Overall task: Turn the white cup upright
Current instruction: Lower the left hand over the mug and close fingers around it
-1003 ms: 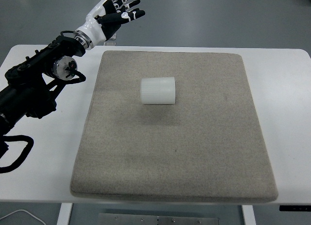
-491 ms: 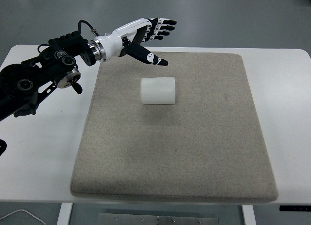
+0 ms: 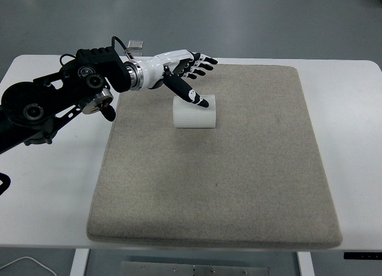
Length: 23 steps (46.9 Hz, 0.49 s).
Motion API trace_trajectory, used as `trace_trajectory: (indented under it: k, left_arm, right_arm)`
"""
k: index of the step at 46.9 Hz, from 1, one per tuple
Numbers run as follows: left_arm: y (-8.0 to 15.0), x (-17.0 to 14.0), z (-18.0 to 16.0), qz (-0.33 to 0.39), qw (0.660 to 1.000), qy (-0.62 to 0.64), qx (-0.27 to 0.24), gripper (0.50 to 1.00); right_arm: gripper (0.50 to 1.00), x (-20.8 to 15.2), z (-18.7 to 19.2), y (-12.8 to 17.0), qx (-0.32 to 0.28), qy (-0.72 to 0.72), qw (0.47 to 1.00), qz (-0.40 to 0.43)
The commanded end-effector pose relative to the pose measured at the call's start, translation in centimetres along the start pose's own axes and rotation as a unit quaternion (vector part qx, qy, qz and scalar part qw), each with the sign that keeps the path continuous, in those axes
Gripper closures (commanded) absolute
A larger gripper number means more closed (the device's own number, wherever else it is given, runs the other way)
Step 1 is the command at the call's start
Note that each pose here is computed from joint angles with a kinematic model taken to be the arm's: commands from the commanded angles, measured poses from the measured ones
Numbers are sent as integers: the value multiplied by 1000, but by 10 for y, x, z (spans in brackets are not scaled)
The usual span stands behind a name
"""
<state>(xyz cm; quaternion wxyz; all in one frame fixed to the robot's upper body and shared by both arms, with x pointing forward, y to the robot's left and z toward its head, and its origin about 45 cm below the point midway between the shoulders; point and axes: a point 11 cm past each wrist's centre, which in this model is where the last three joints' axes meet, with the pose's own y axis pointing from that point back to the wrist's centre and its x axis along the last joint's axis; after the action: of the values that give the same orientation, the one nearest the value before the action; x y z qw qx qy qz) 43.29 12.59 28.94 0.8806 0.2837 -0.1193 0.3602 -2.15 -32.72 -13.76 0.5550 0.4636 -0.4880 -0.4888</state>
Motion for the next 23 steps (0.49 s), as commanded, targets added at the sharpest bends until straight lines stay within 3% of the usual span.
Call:
trace_trajectory:
  k: [1, 23]
  left_arm:
    - [-3, -5, -3, -2, 1000, -17, 10, 508]
    - [-22, -23, -8, 26, 992, -119, 26, 519]
  right_arm:
    - [570, 0, 0, 0, -1, 0, 1000, 0]
    - [570, 0, 0, 0, -1, 0, 1000, 0]
